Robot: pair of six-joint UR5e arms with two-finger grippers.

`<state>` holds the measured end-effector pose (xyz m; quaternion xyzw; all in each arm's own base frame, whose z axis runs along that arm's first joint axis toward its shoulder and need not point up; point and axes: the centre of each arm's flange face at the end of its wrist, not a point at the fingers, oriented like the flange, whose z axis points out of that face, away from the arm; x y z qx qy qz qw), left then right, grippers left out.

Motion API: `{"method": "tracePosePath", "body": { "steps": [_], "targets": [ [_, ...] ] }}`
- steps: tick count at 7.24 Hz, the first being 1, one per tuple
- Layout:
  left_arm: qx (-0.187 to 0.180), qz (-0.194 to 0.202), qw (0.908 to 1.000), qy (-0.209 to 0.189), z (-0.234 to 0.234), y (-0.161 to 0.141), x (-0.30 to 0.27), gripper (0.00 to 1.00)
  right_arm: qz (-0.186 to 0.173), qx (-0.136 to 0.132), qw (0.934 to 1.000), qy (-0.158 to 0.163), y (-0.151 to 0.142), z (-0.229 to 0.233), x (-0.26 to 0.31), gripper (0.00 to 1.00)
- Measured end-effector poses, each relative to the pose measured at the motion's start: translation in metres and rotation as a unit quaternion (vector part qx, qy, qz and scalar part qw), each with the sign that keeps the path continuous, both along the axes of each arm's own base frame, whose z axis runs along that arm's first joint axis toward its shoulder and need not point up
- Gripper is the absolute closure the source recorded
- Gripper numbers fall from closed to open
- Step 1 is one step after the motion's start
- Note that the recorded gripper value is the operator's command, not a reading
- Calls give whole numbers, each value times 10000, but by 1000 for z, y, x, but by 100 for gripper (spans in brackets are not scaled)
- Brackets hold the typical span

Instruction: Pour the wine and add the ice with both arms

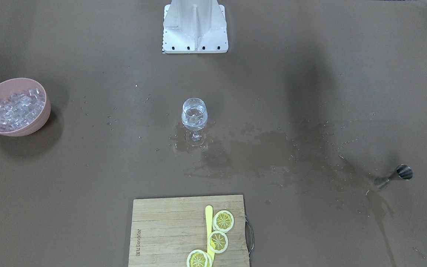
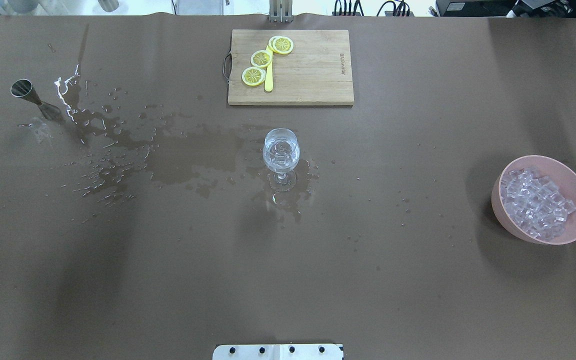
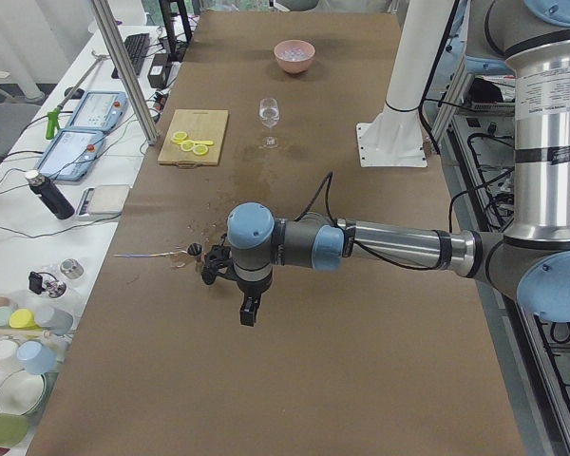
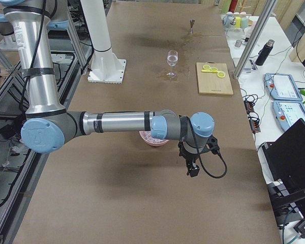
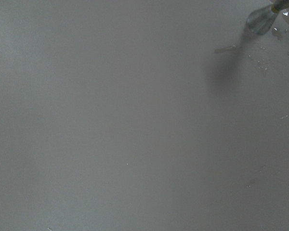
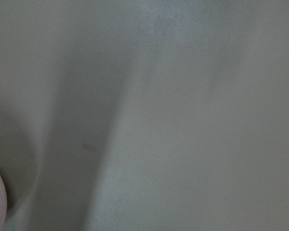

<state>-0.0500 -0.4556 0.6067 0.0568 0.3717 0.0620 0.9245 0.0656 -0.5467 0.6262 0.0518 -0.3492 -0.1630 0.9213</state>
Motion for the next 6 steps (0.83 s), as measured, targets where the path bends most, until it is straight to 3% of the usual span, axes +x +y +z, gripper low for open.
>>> {"method": "tracePosePath", "body": {
  "steps": [6],
  "targets": [
    [61,-13,10000,-10,-5,0,-2,2,8,25,10000,-3,-4,-4,0,0]
  ]
}}
